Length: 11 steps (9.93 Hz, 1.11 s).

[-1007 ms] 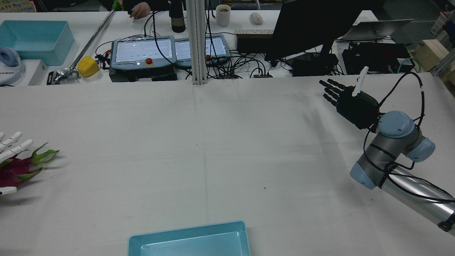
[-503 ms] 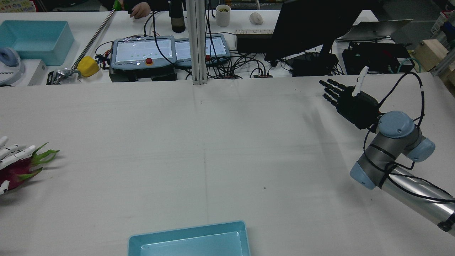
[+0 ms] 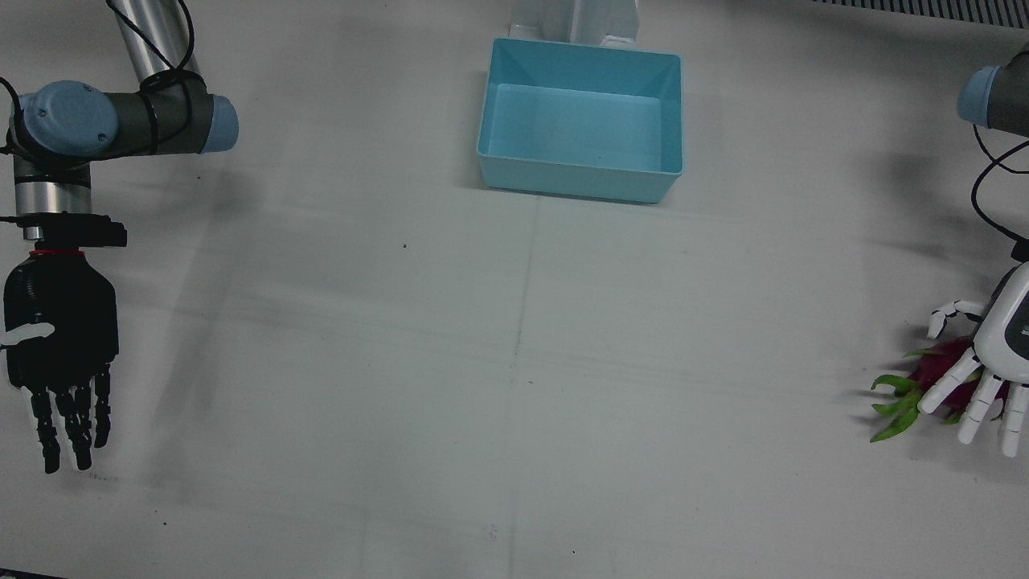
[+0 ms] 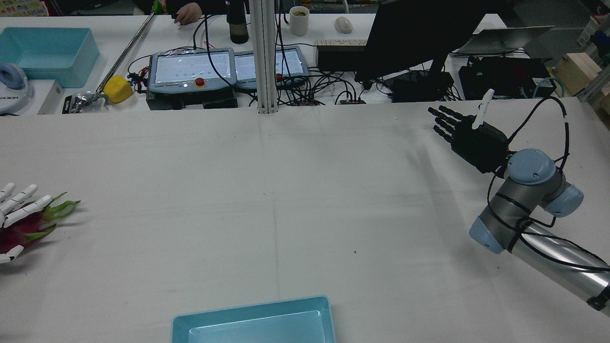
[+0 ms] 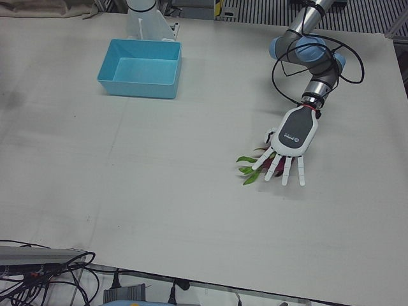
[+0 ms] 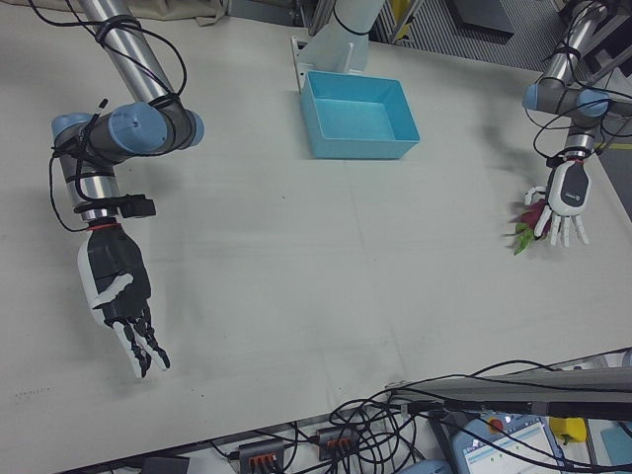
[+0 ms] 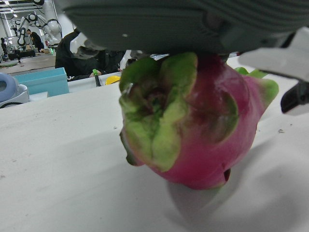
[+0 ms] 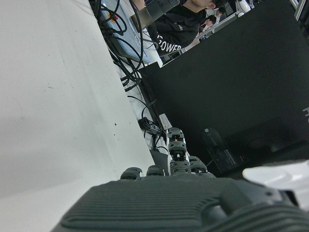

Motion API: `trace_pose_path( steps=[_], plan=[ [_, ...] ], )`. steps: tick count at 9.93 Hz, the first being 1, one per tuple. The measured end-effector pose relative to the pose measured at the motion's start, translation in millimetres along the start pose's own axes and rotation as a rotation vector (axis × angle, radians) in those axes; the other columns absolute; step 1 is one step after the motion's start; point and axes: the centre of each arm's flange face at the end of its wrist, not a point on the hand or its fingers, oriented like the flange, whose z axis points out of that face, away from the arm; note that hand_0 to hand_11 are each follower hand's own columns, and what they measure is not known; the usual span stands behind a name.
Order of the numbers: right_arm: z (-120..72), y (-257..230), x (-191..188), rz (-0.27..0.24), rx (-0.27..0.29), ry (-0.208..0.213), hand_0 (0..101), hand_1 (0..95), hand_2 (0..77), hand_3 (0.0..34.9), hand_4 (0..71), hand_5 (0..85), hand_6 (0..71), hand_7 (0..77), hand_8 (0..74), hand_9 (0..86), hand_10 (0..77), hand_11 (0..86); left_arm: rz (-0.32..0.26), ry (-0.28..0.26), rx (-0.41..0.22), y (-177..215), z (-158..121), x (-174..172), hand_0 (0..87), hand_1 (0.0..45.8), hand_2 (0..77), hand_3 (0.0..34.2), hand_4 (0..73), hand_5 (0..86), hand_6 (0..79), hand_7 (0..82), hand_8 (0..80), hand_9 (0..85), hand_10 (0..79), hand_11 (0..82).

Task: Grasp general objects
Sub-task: 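Close the left hand fingers around the dragon fruit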

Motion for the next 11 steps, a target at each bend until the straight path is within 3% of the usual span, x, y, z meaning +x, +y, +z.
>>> trace_pose_path(
  steps=[3,4,6,7,8,9,10,11],
  plan=[
    [0.0,0,0,0.000,0.000,0.000,1,6.5,2.2,0.0,0.0,0.0,0.0,0.0,0.0,1.1,0.0,0.5,0.044,0.000,-0.022,9,1,-1,0.0,0.0,43.6,30.5,0.0,1.6,0.0,2.7,10.9,0.5,1.1,0.5],
    [0.0,0,0,0.000,0.000,0.000,1,6.5,2.2,0.0,0.0,0.0,0.0,0.0,0.0,1.1,0.0,0.5,0.053,0.000,-0.023,10,1,-1,23.0,0.0,56.2,30.6,0.0,0.5,0.0,2.7,10.9,0.5,1.1,0.5],
    [0.0,0,0,0.000,0.000,0.000,1,6.5,2.2,0.0,0.0,0.0,0.0,0.0,0.0,1.1,0.0,1.1,0.068,0.005,-0.021,11,2,-1,51.5,0.0,60.0,30.5,0.0,0.5,0.0,2.7,10.9,0.5,1.1,0.5],
    [0.0,0,0,0.000,0.000,0.000,1,6.5,2.2,0.0,0.0,0.5,0.0,0.0,0.0,1.1,0.0,1.1,0.074,0.011,-0.018,11,2,-1,64.3,0.0,60.0,30.2,0.0,4.4,0.0,2.7,10.9,0.5,1.1,0.5],
    [0.0,0,0,0.000,0.000,0.000,1,6.5,2.2,0.0,0.0,0.5,0.0,0.0,0.0,1.1,0.0,1.1,0.077,0.017,-0.015,11,3,-3,77.7,0.0,60.0,30.0,0.0,10.4,0.5,8.2,10.9,0.5,1.1,0.5],
    [0.0,0,0,0.000,0.000,0.000,1,6.5,2.2,0.0,0.0,0.5,0.0,0.0,0.0,1.1,0.0,0.5,0.077,0.023,-0.012,12,4,-6,80.3,0.0,60.0,30.5,0.0,15.8,0.5,20.2,10.9,0.5,12.0,6.5],
    [0.0,0,0,0.000,0.000,0.000,1,6.5,2.2,0.0,0.0,0.5,0.0,0.0,0.0,1.1,0.0,0.5,0.076,0.031,-0.010,13,4,-9,80.3,0.0,60.0,30.5,0.0,15.8,0.5,20.2,10.9,0.5,12.0,6.5],
    [0.0,0,0,0.000,0.000,0.000,1,6.5,2.2,0.0,0.0,0.5,0.0,0.0,0.0,1.1,0.0,0.5,0.074,0.042,-0.007,13,4,-12,80.4,0.0,60.0,31.0,0.0,21.3,3.8,33.8,10.9,12.5,34.4,25.6]
  ],
)
